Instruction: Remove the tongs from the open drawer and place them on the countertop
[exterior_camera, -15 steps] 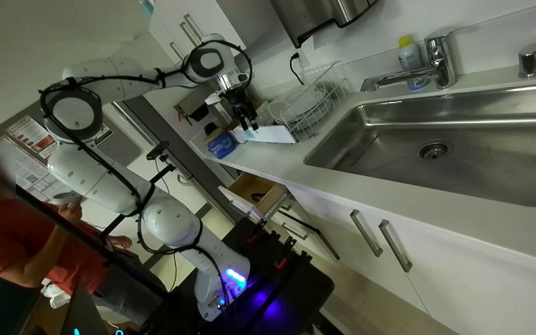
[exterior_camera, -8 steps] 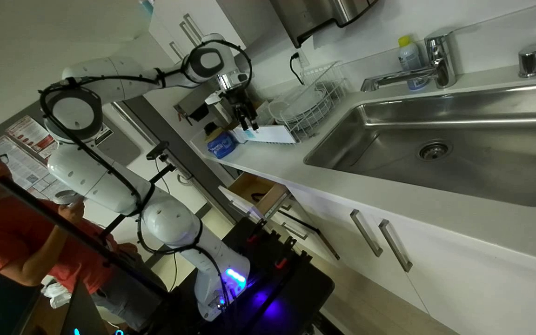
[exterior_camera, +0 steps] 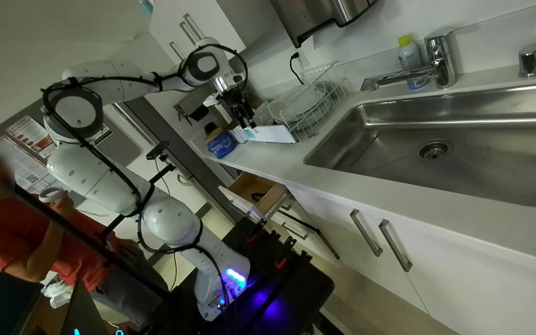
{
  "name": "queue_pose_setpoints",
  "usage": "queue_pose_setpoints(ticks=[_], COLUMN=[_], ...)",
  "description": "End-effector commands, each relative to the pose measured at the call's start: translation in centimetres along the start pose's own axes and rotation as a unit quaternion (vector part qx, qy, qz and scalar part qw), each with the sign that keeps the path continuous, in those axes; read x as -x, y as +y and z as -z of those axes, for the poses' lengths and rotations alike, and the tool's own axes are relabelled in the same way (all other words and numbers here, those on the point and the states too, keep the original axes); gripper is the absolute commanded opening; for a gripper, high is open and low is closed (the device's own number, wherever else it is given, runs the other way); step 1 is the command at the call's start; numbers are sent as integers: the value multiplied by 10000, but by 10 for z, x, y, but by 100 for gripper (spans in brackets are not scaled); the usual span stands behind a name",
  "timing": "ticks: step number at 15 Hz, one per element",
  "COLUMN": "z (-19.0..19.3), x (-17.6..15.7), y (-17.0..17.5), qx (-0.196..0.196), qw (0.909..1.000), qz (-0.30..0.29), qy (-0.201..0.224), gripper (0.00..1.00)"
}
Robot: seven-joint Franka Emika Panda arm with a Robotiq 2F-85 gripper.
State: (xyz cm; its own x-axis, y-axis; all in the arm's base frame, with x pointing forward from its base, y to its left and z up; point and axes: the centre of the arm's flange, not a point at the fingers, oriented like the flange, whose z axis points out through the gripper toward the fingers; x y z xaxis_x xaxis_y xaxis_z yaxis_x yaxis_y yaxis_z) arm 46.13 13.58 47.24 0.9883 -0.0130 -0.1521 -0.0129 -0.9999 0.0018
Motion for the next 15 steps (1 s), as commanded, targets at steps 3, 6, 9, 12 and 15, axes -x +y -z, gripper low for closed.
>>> queue_pose_setpoints(ticks=[3,6,9,12,15], z=[-12,-13,-14,-23,-42], x=[38,27,24,32,49], y=[-64,-69,-67,-77,-98], qx=[-456,-312,-317,-336,-311], qw=[9972,9988,9988,9985,9983], qz=[-260,-55,-88,-70,14], qy=[535,368,350,422,491], gripper=[100,100,100,100,100])
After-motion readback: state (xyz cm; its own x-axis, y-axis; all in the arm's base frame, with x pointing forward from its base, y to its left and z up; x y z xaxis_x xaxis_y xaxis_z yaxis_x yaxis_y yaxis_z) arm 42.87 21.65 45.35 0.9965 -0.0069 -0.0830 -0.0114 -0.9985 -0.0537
